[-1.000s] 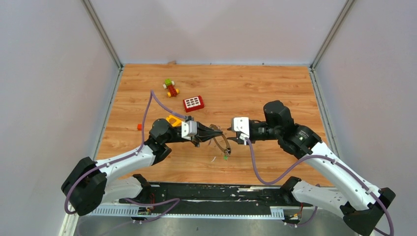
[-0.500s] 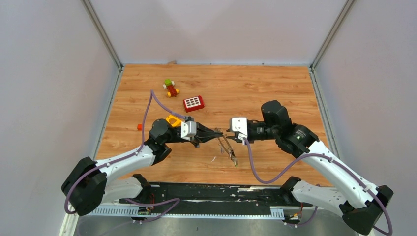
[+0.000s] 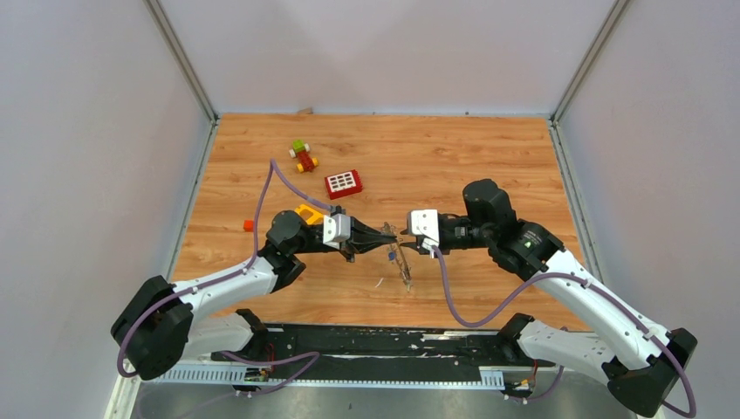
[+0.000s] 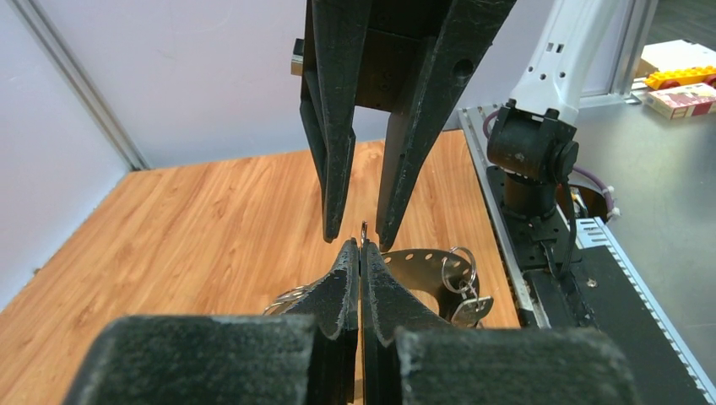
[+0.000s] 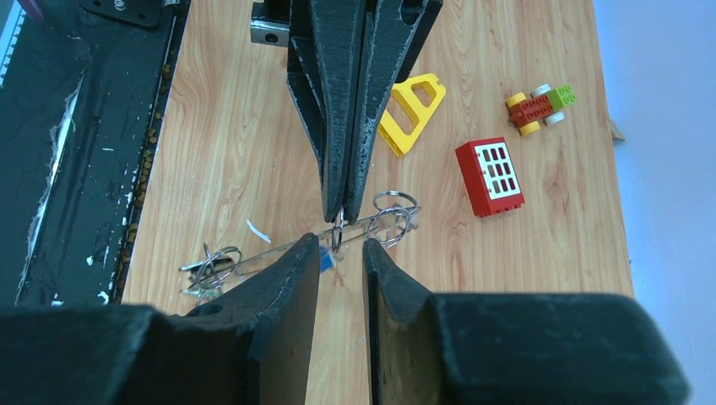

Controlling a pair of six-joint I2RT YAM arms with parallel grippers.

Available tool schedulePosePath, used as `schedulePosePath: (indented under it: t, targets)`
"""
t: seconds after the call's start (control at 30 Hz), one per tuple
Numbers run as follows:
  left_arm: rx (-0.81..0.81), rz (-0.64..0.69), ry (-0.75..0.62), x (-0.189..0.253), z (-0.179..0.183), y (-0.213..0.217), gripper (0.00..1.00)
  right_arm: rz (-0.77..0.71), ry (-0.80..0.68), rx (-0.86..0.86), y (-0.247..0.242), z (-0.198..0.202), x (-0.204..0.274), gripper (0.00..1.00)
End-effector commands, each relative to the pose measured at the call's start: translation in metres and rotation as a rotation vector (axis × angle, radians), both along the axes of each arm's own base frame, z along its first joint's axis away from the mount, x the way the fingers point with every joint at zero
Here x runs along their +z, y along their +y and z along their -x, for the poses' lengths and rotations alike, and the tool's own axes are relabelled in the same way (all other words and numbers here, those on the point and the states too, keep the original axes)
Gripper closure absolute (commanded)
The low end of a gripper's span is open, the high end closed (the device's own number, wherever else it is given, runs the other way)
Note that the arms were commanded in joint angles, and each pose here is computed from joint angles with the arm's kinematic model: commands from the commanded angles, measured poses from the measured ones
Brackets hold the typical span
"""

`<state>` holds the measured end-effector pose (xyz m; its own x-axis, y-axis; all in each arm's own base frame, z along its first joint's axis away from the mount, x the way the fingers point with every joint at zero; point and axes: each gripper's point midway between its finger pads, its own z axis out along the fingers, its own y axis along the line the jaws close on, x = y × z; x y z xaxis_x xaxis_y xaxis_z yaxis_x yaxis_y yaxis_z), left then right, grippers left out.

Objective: Put the keys on the keyring

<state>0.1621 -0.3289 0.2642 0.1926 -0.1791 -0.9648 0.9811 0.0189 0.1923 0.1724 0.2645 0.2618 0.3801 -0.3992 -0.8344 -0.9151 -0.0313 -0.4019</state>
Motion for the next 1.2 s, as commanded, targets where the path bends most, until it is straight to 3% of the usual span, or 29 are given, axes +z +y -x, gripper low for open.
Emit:
schedulePosePath:
  t: [0.0, 0.57, 0.7, 0.93, 1.17]
  targets:
    - [-0.010, 0.060, -0.052, 0.020, 0.003, 0.000, 1.00, -0.048, -0.024, 0.034, 0.007, 0.002, 0.013, 0.74]
    - [-0.020, 0.067, -0.053, 0.022, 0.005, 0.001, 1.00, -0.051, -0.017, 0.043, 0.012, 0.002, 0.011, 0.78]
    - [-0.018, 0.064, -0.050, 0.020, 0.004, 0.000, 1.00, -0.055, -0.021, 0.043, 0.012, 0.003, 0.012, 0.83]
    - [-0.016, 0.065, -0.053, 0.020, 0.005, 0.001, 1.00, -0.044, -0.048, 0.030, 0.009, 0.000, 0.009, 1.00]
    - [0.006, 0.043, -0.079, 0.012, 0.001, 0.001, 1.00, -0.018, -0.115, 0.033, 0.002, -0.001, 0.005, 1.00]
